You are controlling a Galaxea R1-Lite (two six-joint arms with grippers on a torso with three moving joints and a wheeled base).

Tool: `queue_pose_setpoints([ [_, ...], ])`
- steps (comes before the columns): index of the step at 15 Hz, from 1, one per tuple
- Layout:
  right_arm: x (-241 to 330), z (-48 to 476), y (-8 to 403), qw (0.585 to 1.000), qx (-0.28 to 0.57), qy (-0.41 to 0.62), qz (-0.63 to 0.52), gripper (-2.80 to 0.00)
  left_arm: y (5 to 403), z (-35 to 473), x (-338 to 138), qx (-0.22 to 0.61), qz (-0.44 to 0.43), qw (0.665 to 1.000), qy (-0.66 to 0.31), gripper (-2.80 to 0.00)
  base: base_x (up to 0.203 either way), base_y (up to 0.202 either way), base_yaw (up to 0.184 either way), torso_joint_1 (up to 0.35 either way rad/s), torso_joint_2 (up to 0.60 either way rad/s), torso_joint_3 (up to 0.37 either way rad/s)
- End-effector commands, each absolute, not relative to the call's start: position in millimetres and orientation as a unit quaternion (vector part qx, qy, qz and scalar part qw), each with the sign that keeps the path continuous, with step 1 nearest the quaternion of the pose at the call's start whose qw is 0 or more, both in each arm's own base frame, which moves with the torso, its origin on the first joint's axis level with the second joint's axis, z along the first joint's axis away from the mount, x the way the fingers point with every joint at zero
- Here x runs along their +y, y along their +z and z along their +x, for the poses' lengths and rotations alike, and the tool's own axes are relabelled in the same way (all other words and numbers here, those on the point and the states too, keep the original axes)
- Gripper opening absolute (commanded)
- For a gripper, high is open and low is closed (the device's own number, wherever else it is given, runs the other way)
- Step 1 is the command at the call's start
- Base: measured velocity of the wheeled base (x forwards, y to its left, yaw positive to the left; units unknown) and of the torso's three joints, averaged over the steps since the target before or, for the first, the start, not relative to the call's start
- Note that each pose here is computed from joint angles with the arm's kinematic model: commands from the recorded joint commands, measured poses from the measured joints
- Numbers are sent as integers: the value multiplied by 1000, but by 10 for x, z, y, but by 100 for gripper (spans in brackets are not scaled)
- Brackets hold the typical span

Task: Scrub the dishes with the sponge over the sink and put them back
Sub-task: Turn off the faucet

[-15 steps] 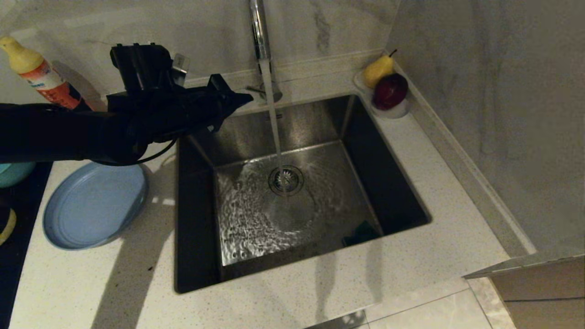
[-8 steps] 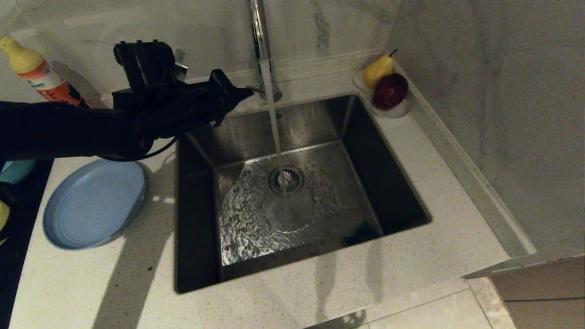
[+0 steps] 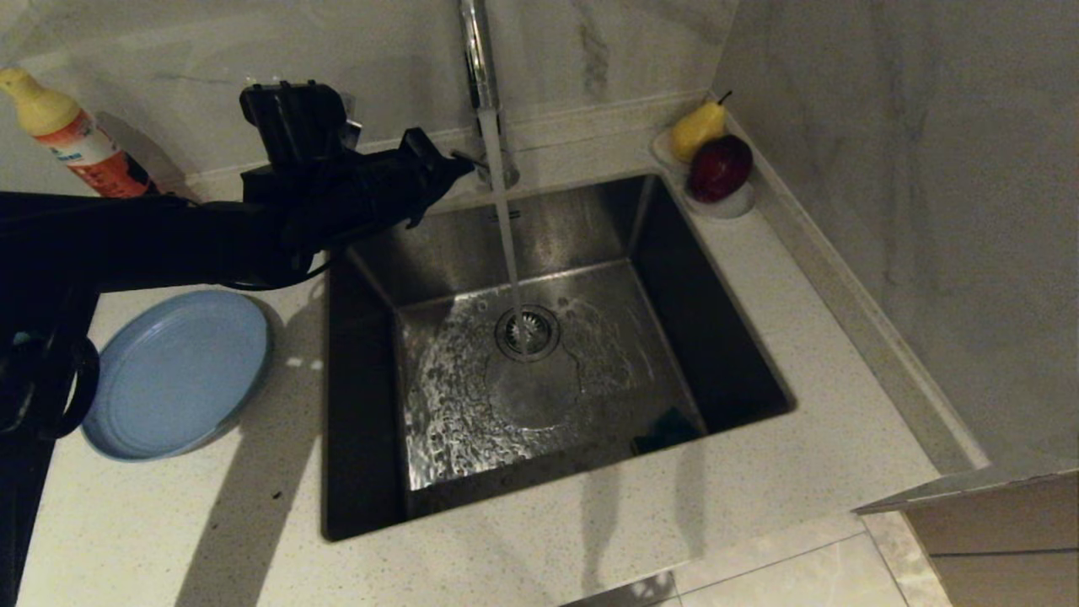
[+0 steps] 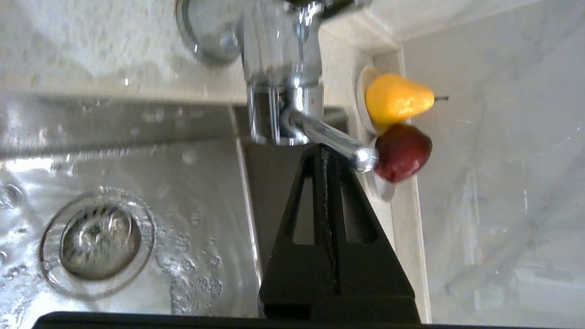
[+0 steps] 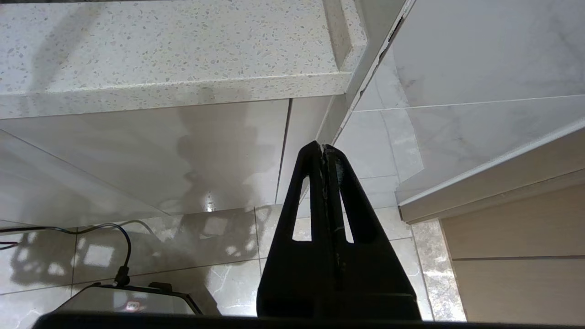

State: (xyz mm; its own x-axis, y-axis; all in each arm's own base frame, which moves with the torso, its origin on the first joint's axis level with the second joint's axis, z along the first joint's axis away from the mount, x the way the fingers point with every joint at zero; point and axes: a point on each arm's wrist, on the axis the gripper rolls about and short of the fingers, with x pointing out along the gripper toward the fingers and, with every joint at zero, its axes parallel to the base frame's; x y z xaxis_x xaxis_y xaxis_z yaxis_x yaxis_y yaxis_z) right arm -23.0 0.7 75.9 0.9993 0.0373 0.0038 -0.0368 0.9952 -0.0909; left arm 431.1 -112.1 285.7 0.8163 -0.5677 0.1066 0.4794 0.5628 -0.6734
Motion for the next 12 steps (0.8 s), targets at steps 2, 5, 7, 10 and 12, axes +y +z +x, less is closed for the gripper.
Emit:
queue_pose_setpoints([
  [2,7,-230,760,999,-3,19,-46,-280,2806,4459,-1155,51,-363,882,-297,-280,0,0,0,0,0,0],
  [5,7,-230,760,999,-3,19,-46,-280,2790,4474,-1158,50,-363,882,-297,-280,0,0,0,0,0,0],
  [7,7,-230,760,999,-3,19,-46,-280,2797,4484,-1117,47,-364,883,-293,-280,0,0,0,0,0,0],
  [10,7,-230,760,999,-3,19,-46,-280,2810,4496,-1056,40,-363,884,-291,-280,0,0,0,0,0,0],
  [12,7,-230,760,999,-3,19,-46,-280,2850,4492,-1033,27,-361,884,-296,-280,0,0,0,0,0,0],
])
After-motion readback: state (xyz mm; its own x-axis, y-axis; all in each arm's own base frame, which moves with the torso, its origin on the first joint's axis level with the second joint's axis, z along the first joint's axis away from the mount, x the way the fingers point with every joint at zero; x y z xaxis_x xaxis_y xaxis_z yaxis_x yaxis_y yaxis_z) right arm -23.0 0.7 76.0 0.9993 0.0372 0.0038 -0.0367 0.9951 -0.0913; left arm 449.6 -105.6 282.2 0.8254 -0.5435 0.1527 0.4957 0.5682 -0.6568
